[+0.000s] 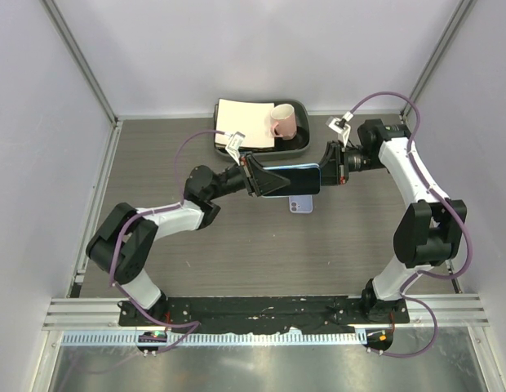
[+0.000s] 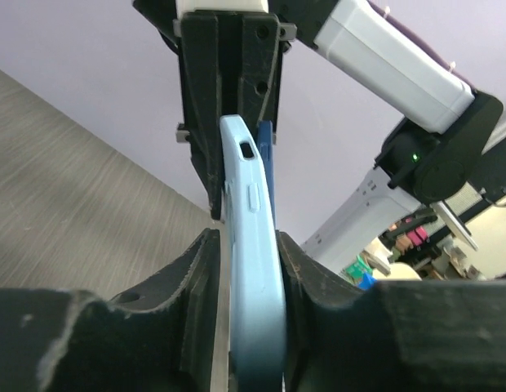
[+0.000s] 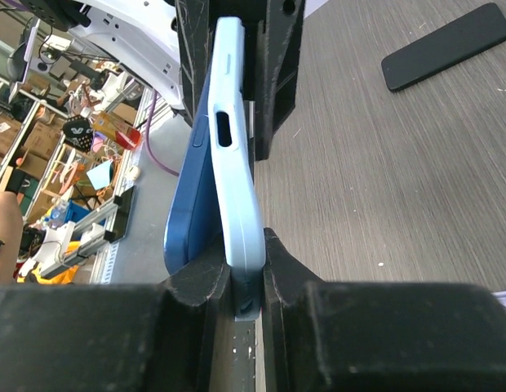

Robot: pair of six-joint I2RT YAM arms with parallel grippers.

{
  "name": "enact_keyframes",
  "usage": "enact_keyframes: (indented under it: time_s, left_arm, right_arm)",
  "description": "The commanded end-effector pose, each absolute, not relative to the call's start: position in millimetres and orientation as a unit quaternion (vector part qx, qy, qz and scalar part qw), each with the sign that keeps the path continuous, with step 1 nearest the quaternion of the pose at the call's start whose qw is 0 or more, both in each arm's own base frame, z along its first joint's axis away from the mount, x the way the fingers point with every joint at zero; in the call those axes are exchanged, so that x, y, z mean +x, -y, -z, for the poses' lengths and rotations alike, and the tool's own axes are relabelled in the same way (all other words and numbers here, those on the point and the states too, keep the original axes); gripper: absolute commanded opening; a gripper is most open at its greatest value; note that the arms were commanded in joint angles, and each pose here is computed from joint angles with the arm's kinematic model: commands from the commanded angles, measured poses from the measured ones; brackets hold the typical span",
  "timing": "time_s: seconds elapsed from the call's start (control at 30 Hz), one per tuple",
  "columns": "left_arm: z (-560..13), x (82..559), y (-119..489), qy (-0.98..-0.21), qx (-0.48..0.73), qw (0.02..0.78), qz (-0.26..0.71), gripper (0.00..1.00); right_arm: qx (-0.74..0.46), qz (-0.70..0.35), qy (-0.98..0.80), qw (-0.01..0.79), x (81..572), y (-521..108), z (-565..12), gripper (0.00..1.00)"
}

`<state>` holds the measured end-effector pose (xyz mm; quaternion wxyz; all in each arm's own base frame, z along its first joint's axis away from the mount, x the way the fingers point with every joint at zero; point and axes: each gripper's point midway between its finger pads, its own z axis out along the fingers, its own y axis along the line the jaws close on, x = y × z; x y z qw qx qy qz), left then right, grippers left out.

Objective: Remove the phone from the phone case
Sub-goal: Remove the phone case from the phone.

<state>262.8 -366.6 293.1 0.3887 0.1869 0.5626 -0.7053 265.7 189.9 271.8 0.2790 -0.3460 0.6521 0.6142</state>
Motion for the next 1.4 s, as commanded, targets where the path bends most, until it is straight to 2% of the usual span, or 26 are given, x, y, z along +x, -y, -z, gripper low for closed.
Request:
enact_keyframes:
  time_s: [0.0,0.17,0.4,0.47,0.53,0.6,0.83,0.97,1.27,1.37]
  left_arm:
    - [-296.3,274.5,363.2,-0.55,0.172,0.427,0.697,0.4]
    - [-280.7,277.9,364.5,-0.562,0.178,0.424,0.688,0.52]
    - [-270.4,285.3,356.1,-0.575,0.178,0.432,0.671,0.75]
    - [-268.1,290.0,352.6,-0.58,0.175,0.436,0.666,0.79]
    - [-266.2,293.6,350.3,-0.581,0.179,0.442,0.659,0.93]
    - [-263.5,295.6,349.7,-0.584,0.183,0.444,0.655,1.0]
    - [-272.0,319.1,324.8,-0.579,0.187,0.493,0.622,1.0]
    - [-275.7,326.1,312.6,-0.572,0.233,0.534,0.577,1.0]
    - [-266.1,322.3,297.7,-0.629,0.291,0.52,0.499,1.0]
    - [-271.4,316.4,295.5,-0.623,0.324,0.525,0.481,1.0]
  right_arm:
    - [-0.291,-0.658,-0.657,0.226,248.2,-195.6,-292.0,0.01]
    - [-0.273,-0.663,-0.664,0.209,254.6,-195.3,-280.3,0.01]
    - [-0.261,-0.667,-0.669,0.199,260.2,-194.9,-266.1,0.01]
    - [-0.258,-0.668,-0.67,0.195,260.2,-194.9,-263.2,0.01]
    - [-0.257,-0.668,-0.67,0.194,259.2,-194.8,-261.9,0.01]
    - [-0.257,-0.668,-0.67,0.194,257.0,-194.7,-261.6,0.01]
    - [-0.255,-0.668,-0.673,0.19,251.1,-194.1,-255.5,0.01]
    - [-0.256,-0.669,-0.671,0.191,248.0,-194.3,-252.0,0.01]
    - [-0.276,-0.661,-0.665,0.211,240.6,-193.2,-258.0,0.01]
    - [-0.278,-0.661,-0.664,0.212,236.0,-193.2,-258.4,0.01]
